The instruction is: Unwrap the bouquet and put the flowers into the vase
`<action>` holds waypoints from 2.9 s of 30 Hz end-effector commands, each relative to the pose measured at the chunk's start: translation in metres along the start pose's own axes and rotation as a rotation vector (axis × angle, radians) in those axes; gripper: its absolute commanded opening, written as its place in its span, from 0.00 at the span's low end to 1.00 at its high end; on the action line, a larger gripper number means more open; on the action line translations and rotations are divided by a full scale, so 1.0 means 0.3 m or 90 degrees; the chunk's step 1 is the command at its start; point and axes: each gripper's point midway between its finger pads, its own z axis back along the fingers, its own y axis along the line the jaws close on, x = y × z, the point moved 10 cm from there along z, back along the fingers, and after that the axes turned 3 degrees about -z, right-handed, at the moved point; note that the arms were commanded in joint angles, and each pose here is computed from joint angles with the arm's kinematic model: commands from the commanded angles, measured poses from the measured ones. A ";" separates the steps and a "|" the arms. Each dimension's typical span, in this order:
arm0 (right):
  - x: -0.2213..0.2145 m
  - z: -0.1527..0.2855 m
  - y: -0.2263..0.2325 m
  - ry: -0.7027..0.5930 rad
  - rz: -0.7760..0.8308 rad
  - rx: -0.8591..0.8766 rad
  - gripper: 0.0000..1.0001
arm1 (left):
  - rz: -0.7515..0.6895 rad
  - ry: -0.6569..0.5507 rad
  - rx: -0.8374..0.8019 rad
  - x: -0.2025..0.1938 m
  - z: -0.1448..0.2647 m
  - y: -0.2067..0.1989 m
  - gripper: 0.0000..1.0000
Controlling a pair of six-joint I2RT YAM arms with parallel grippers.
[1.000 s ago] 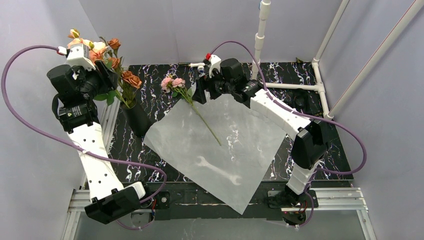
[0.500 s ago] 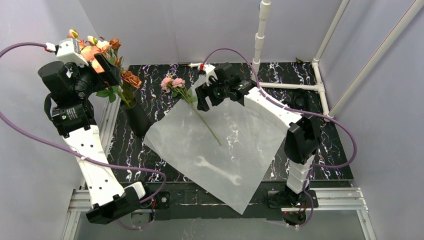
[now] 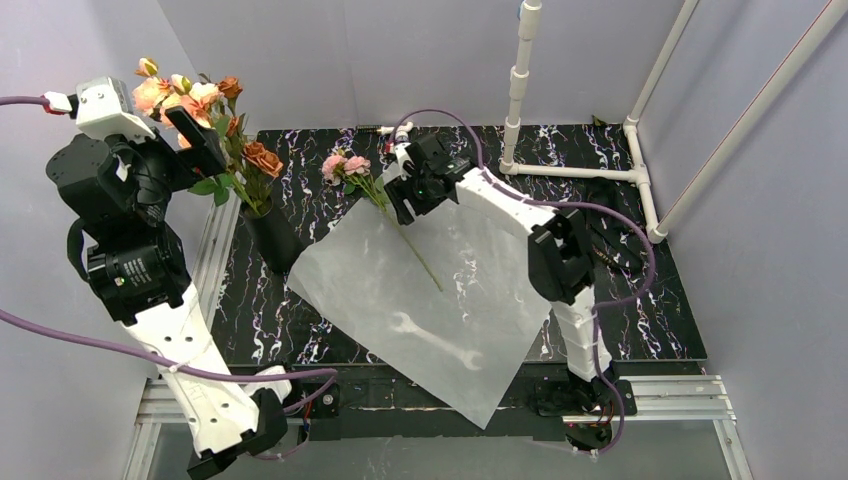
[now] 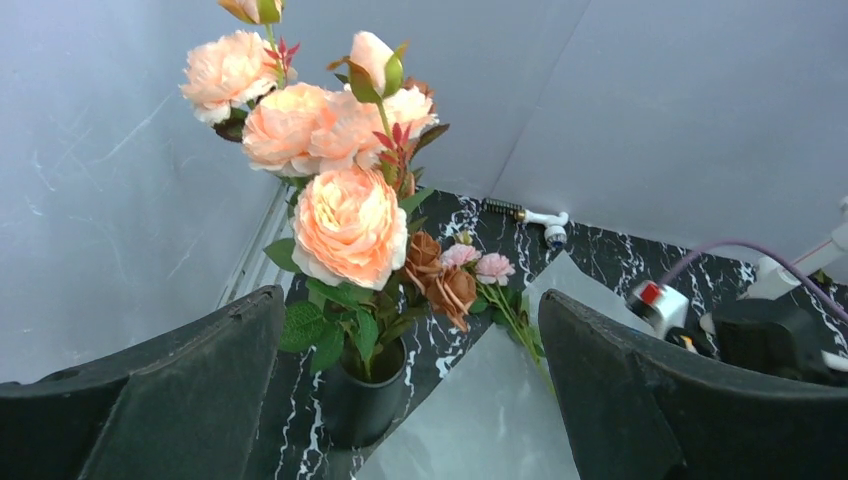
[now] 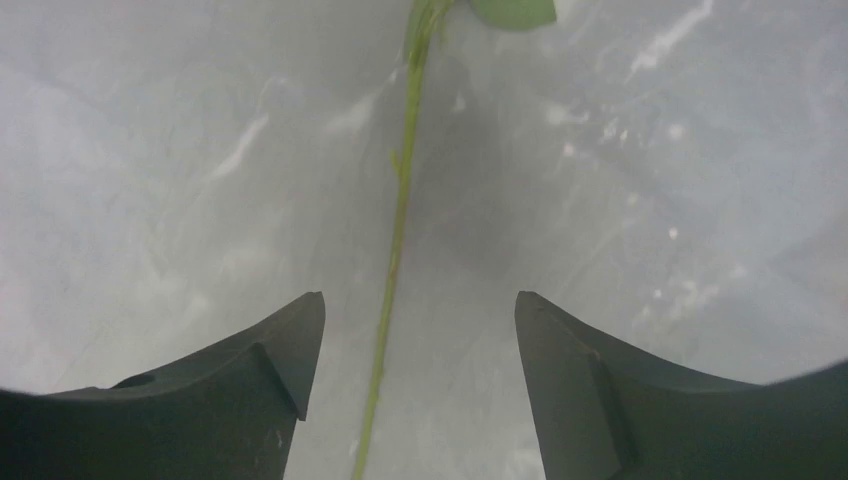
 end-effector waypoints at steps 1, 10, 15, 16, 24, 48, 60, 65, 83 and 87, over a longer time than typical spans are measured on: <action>0.046 -0.091 -0.004 -0.003 0.017 -0.029 0.76 | -0.013 0.038 -0.061 -0.039 0.061 -0.032 0.98; 0.013 -0.262 0.014 0.017 0.052 -0.027 0.71 | 0.037 0.129 -0.259 -0.155 0.148 -0.117 0.98; -0.021 -0.310 0.006 0.037 0.049 -0.036 0.54 | 0.049 0.152 -0.253 -0.191 0.167 -0.118 0.98; -0.025 -0.314 0.005 0.040 0.046 -0.041 0.48 | 0.048 0.154 -0.251 -0.198 0.171 -0.117 0.98; 0.035 -0.218 0.030 0.000 0.015 -0.041 0.01 | 0.069 0.167 -0.293 -0.197 0.182 -0.136 0.98; 0.177 0.647 0.264 -0.467 -0.002 0.221 0.01 | 0.197 0.111 -0.472 -0.099 0.053 -0.173 0.98; 0.070 0.790 0.395 -0.494 0.140 0.293 0.01 | 0.214 0.117 -0.549 -0.036 -0.082 -0.277 0.88; 0.043 0.798 0.459 -0.492 0.187 0.302 0.01 | 0.215 0.116 -0.578 -0.023 -0.109 -0.331 0.75; 0.027 0.744 0.476 -0.470 0.161 0.265 0.01 | 0.239 0.093 -0.641 -0.039 -0.066 -0.361 0.59; 0.017 0.731 0.473 -0.462 0.160 0.263 0.01 | 0.242 0.088 -0.639 -0.036 -0.064 -0.361 0.64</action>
